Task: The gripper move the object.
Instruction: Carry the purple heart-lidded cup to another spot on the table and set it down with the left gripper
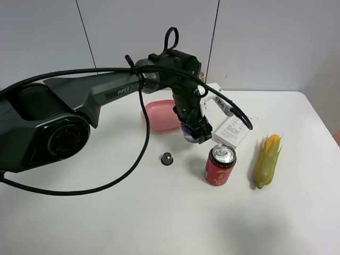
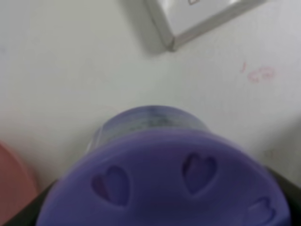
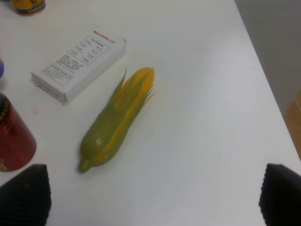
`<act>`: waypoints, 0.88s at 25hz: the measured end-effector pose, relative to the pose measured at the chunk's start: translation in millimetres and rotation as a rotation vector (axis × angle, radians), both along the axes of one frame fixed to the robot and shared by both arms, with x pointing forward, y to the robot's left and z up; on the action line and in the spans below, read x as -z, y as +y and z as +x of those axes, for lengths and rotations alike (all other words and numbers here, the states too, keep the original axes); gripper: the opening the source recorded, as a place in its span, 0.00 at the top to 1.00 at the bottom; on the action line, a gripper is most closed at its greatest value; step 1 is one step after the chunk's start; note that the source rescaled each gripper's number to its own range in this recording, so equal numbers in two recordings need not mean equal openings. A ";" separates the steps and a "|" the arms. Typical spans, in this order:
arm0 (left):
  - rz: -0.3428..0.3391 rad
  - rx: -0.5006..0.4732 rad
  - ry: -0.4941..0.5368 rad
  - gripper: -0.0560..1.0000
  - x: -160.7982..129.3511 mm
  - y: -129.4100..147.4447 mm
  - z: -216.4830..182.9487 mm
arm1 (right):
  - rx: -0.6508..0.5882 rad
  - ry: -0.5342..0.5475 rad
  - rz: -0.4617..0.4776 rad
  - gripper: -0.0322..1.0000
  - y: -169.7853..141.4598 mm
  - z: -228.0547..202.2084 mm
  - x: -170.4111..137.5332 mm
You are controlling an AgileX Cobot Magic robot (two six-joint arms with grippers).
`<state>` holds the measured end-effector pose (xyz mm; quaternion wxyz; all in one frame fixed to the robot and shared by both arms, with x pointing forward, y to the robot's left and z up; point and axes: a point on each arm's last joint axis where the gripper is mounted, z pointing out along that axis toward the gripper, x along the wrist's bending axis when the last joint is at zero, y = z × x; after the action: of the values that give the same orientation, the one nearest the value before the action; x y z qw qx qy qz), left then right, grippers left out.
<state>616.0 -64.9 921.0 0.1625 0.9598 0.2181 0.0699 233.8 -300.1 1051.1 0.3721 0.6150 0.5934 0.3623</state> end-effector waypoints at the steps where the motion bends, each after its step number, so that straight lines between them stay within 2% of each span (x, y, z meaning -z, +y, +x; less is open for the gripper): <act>1: -0.001 -0.001 0.002 0.94 3.9 -0.6 0.5 | 0.000 0.000 0.000 0.00 0.0 0.0 0.0; 9: 0.000 -0.007 0.035 0.94 25.7 -3.2 0.7 | 0.000 0.000 0.000 0.00 0.0 0.0 0.0; 22: 0.000 -0.005 0.034 0.94 37.8 -4.2 2.4 | 0.000 0.000 0.000 0.00 0.0 0.0 0.0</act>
<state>618.4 -69.1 883.2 0.1585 0.9603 0.2233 0.0541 233.8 -300.1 1051.1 0.3721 0.6150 0.5934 0.3623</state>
